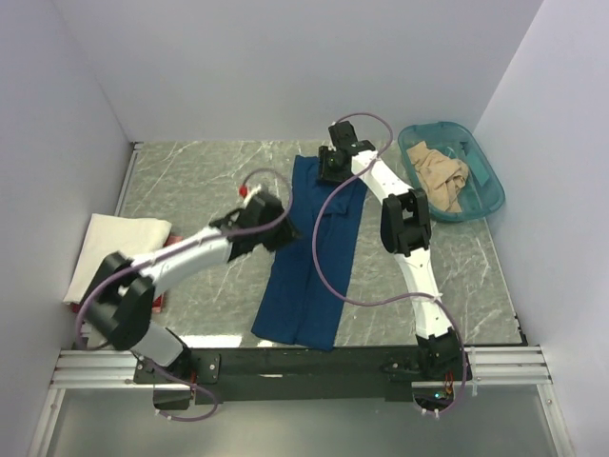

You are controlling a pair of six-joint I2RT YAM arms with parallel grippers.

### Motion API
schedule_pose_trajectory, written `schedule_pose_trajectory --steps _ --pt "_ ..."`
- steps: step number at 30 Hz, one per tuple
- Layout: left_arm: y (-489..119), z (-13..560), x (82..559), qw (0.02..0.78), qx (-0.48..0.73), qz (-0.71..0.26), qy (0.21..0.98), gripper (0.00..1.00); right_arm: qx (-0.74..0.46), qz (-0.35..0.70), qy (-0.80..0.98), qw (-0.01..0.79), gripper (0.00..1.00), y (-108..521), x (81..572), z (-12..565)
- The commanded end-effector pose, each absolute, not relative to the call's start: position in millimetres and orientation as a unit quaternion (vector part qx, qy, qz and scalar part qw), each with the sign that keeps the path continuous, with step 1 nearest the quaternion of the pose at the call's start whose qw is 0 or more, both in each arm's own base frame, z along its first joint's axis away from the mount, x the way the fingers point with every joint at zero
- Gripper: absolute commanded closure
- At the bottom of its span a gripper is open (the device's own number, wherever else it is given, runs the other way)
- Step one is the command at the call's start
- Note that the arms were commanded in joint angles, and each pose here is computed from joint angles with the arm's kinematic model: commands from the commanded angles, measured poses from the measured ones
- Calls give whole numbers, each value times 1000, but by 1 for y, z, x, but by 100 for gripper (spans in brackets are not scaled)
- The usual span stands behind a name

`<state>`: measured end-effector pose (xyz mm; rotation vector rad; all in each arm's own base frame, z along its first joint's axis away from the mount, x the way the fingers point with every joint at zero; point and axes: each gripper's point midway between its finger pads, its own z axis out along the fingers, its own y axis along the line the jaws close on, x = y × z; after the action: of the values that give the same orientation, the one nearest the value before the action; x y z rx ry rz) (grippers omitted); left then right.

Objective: Fold and stack the t-shirts
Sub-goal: Fold the tshirt

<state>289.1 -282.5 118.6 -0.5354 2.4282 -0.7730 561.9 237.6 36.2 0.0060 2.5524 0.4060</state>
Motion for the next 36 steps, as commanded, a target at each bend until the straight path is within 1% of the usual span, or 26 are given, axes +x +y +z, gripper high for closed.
schedule_pose_trajectory --steps 1,2,3,4,5,6,7,8,9,10,11,12,14,15,16,17,21,25,26,28,29,31,33,34,35,36 --pt "-291 150 356 336 -122 -301 884 51 -20 204 915 347 45 250 576 116" --pt "-283 147 373 344 -129 -283 886 50 -18 210 903 373 41 248 576 147" --pt "-281 126 387 337 -125 -258 897 48 -16 210 900 381 38 246 573 159" --pt "-284 140 406 358 -96 -256 893 47 -8 199 903 382 38 239 569 162" --pt "-275 135 422 363 -100 -239 895 47 5 201 895 397 38 233 563 188" --pt "-270 112 435 352 -101 -215 905 46 16 197 895 399 38 227 559 194" --pt "-273 122 452 367 -81 -217 901 46 32 187 904 383 38 214 552 180" --pt "-264 118 466 367 -80 -215 901 46 48 197 895 396 38 209 546 200" --pt "-267 111 482 365 -75 -217 902 46 60 187 908 371 38 200 533 177" --pt "-267 107 489 365 -60 -215 904 45 75 183 909 368 39 187 529 172" --pt "-262 103 499 365 -56 -215 904 46 88 191 899 385 39 181 525 187" --pt "-262 86 506 355 -48 -210 910 45 98 182 909 361 40 173 512 162" --pt "-269 93 524 374 -19 -220 901 44 116 187 903 370 41 157 509 163" --pt "-273 85 532 373 -9 -223 901 41 122 182 908 356 41 149 501 146" --pt "-275 83 535 369 6 -231 900 41 126 182 909 354 41 145 500 141" --pt "-276 65 537 357 11 -230 905 40 132 182 910 348 41 137 502 133" --pt "-287 60 550 350 32 -268 897 37 141 173 921 320 42 123 506 105" --pt "-288 47 560 341 34 -267 901 38 151 164 931 290 44 121 514 76" --pt "-288 35 561 332 32 -263 905 38 152 160 932 286 44 121 515 72" --pt "-291 36 567 332 32 -264 905 45 159 151 935 279 48 119 521 61" --pt "-292 24 567 323 31 -263 909 50 159 150 936 277 50 119 523 58" --pt "-295 24 573 324 28 -265 908 57 162 147 938 270 57 119 528 50" --pt "-295 17 579 325 18 -261 909 68 160 149 937 271 59 122 535 50" --pt "-292 15 581 325 10 -256 910 73 160 145 942 258 64 122 535 38" --pt "-289 13 584 328 3 -253 910 83 158 151 939 266 67 123 543 44" --pt "-284 13 587 332 -14 -248 910 86 155 154 939 265 69 125 546 43"
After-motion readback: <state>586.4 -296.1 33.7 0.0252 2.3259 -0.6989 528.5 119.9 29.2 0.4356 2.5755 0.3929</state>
